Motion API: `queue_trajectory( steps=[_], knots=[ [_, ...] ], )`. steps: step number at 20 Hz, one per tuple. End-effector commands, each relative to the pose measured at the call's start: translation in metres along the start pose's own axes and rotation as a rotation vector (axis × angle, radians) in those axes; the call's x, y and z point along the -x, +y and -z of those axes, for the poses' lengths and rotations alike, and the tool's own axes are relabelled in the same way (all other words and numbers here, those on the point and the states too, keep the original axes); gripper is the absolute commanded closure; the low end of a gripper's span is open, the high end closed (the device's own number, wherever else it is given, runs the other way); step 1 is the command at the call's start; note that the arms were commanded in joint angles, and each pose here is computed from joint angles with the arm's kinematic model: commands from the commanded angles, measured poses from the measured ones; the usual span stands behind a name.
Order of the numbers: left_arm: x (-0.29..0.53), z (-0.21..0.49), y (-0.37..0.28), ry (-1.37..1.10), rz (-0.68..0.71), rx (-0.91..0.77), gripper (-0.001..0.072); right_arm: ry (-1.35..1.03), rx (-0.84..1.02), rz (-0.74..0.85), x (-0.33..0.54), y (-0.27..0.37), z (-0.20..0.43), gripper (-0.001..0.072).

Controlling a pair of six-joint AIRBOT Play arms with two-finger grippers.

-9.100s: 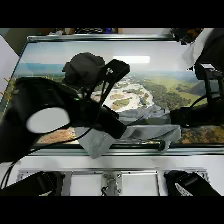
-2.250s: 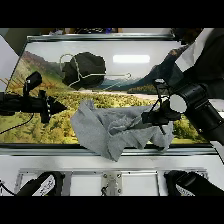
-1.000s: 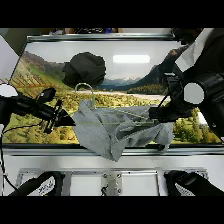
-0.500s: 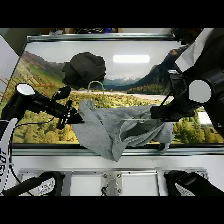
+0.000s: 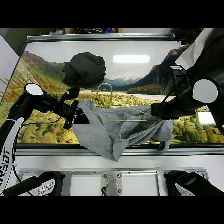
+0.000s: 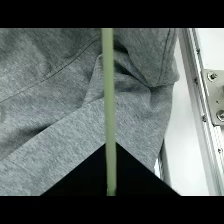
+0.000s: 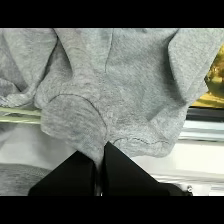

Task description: Fold the clothes and pants, and hang the long-sleeved shirts on hangers.

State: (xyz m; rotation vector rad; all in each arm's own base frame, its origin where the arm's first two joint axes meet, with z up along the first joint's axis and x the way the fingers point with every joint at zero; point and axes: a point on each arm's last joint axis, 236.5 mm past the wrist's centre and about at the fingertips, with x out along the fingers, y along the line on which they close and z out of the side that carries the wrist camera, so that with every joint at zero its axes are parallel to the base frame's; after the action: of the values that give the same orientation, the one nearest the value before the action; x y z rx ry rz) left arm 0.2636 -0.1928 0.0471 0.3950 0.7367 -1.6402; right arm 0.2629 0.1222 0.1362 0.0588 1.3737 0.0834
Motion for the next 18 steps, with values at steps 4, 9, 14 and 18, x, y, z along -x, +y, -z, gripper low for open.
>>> queue_trajectory(
  steps=[4,9,14,18],
  knots=[
    [-0.015,-0.020,0.008,-0.032,-0.034,-0.060,0.0695,-0.073,0.007,-0.113,0.015,0.026,-0.015,0.0688],
    [-0.025,-0.028,0.008,-0.030,-0.039,-0.104,0.0695,-0.159,0.042,-0.230,0.037,0.059,-0.028,0.0688],
    [-0.025,-0.033,0.013,-0.050,-0.061,-0.109,0.0696,-0.233,0.094,-0.303,0.051,0.092,-0.034,0.0688],
    [-0.034,-0.036,0.012,-0.123,-0.063,-0.092,0.0696,-0.256,0.128,-0.356,0.053,0.118,-0.038,0.0688]
  ],
)
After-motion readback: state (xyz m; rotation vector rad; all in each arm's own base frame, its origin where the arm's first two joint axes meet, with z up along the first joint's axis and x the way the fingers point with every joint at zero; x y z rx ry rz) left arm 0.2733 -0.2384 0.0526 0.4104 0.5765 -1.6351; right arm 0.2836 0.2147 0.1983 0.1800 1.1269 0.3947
